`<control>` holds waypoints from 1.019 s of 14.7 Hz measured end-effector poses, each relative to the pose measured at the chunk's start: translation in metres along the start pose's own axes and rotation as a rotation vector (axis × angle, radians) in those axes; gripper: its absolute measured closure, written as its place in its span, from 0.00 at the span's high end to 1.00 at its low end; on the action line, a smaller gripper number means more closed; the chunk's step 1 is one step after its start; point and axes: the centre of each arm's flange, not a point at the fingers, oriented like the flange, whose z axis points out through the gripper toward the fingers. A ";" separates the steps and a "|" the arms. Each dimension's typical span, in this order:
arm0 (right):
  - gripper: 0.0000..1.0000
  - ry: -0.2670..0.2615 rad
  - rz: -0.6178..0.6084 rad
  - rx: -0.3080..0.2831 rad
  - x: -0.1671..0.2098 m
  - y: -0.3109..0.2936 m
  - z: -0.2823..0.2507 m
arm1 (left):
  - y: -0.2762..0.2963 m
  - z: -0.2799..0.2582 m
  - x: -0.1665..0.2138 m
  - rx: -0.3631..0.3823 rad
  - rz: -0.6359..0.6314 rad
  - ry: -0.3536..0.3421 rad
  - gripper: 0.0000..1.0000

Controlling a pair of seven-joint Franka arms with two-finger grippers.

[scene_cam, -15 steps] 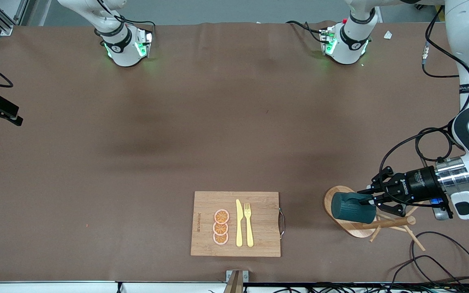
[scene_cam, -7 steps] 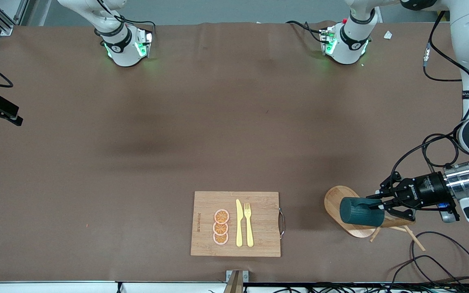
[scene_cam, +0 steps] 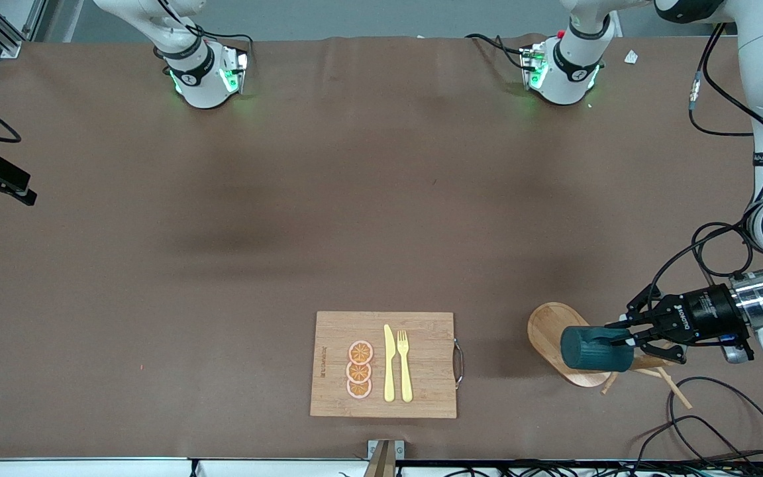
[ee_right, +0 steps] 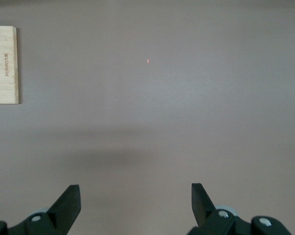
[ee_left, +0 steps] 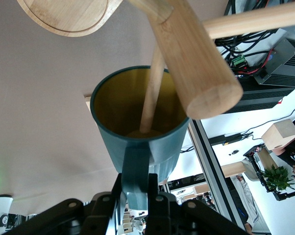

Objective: Pass cup and hang on rack
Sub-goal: 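Slide the mug onto a rack peg with the left gripper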

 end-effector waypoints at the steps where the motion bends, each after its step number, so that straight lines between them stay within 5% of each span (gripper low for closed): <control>1: 1.00 0.002 0.000 0.000 0.000 0.000 0.000 | 0.000 0.000 0.000 0.000 -0.001 -0.001 0.21; 15: 1.00 0.006 0.001 -0.001 0.001 0.000 -0.001 | -0.004 -0.013 0.015 0.010 0.010 -0.041 0.21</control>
